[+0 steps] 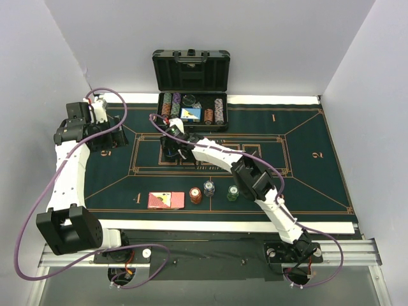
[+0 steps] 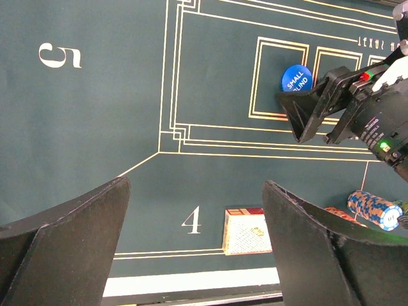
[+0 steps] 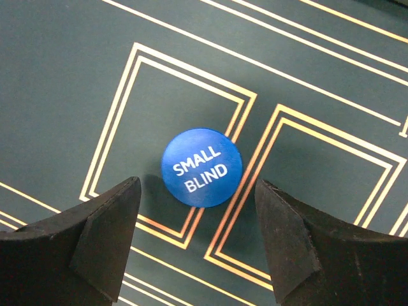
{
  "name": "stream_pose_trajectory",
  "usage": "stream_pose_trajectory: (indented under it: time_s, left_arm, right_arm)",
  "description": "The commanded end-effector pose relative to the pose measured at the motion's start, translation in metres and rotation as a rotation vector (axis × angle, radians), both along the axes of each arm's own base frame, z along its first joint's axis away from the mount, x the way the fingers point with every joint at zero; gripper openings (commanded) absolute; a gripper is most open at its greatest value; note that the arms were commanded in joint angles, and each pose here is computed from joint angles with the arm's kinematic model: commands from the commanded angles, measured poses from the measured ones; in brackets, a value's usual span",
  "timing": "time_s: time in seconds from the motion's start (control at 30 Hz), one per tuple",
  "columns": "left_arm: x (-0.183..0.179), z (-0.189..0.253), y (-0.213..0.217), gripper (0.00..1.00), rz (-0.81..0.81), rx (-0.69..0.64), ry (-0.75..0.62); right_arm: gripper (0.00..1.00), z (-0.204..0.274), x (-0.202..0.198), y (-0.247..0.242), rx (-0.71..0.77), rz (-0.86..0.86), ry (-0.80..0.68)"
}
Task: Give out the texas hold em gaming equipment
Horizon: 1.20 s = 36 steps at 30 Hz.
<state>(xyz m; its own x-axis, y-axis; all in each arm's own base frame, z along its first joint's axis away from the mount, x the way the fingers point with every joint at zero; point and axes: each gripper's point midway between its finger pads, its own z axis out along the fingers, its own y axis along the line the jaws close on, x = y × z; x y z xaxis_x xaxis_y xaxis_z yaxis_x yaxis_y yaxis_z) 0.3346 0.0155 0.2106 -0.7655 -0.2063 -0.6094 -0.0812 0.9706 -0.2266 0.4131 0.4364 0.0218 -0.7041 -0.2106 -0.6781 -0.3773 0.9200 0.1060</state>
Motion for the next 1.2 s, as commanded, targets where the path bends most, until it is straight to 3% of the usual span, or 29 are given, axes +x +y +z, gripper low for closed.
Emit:
stream_pose_trajectory:
  time_s: [0.0,0.33,0.6,1.03,1.17]
  left_arm:
    - [0.014,0.024,0.002,0.95,0.004,-0.003,-0.083]
    - [0.014,0.025,0.002,0.95,0.005,-0.006,-0.084]
    - [0.014,0.021,0.002,0.95,0.010,-0.019,-0.075]
    - [0.012,0.019,0.006,0.95,0.017,-0.015,-0.069]
    - [0.010,0.020,0.007,0.95,0.019,-0.012,-0.070]
  right_arm:
    - [0.67,0.001,0.000,-0.002,-0.042,-0.004,0.005]
    - [0.56,-0.018,-0.004,0.006,-0.082,0.017,0.009]
    - [0.40,-0.023,-0.003,0.018,-0.066,0.034,0.009]
    - [0.38,-0.011,-0.056,0.098,0.147,0.206,0.095]
    - [0.48,-0.003,-0.058,0.100,0.169,0.222,0.106]
